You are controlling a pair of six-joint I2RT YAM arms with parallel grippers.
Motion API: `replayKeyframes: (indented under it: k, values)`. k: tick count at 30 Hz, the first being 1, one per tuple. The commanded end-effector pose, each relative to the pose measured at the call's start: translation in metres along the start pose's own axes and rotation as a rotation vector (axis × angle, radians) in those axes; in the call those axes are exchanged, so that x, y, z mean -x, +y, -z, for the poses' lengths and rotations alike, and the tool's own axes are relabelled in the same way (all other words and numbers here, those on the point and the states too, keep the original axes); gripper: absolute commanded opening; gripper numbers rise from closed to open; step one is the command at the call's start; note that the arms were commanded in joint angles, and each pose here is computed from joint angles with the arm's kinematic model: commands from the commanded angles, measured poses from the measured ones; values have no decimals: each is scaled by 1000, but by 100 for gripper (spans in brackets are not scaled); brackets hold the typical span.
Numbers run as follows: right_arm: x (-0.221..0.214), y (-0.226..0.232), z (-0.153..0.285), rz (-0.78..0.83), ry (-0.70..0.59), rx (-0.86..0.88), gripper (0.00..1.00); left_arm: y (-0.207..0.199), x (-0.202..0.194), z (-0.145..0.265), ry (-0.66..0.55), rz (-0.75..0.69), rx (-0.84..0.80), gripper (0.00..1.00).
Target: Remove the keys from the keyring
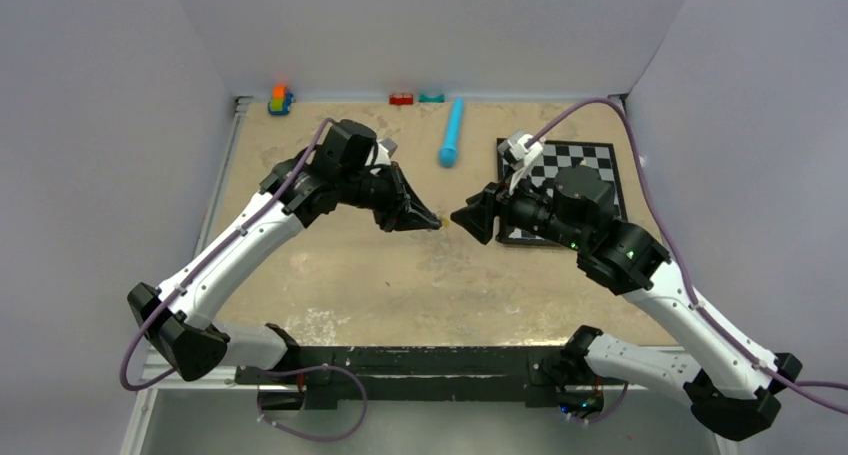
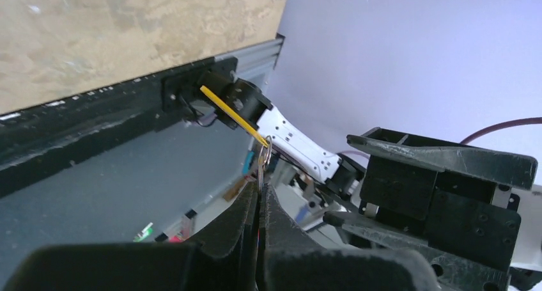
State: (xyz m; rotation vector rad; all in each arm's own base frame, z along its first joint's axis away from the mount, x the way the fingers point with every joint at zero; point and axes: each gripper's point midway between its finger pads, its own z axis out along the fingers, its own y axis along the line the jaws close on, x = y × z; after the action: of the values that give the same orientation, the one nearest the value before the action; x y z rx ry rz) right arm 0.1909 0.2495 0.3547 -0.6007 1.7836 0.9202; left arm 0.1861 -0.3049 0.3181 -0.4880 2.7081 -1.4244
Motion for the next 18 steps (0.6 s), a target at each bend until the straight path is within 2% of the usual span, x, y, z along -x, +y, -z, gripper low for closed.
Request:
replayKeyframes:
  k: [1, 7, 18]
  values:
    - [6, -15, 1, 130, -36, -109, 52, -37, -18, 6, 161, 100, -190, 0]
    - [12, -12, 14, 209, -97, -86, 51, -46, -26, 14, 223, 136, -255, 0]
    - [7, -3, 20, 283, -90, -21, 49, -53, -29, 22, 241, 164, -309, 0]
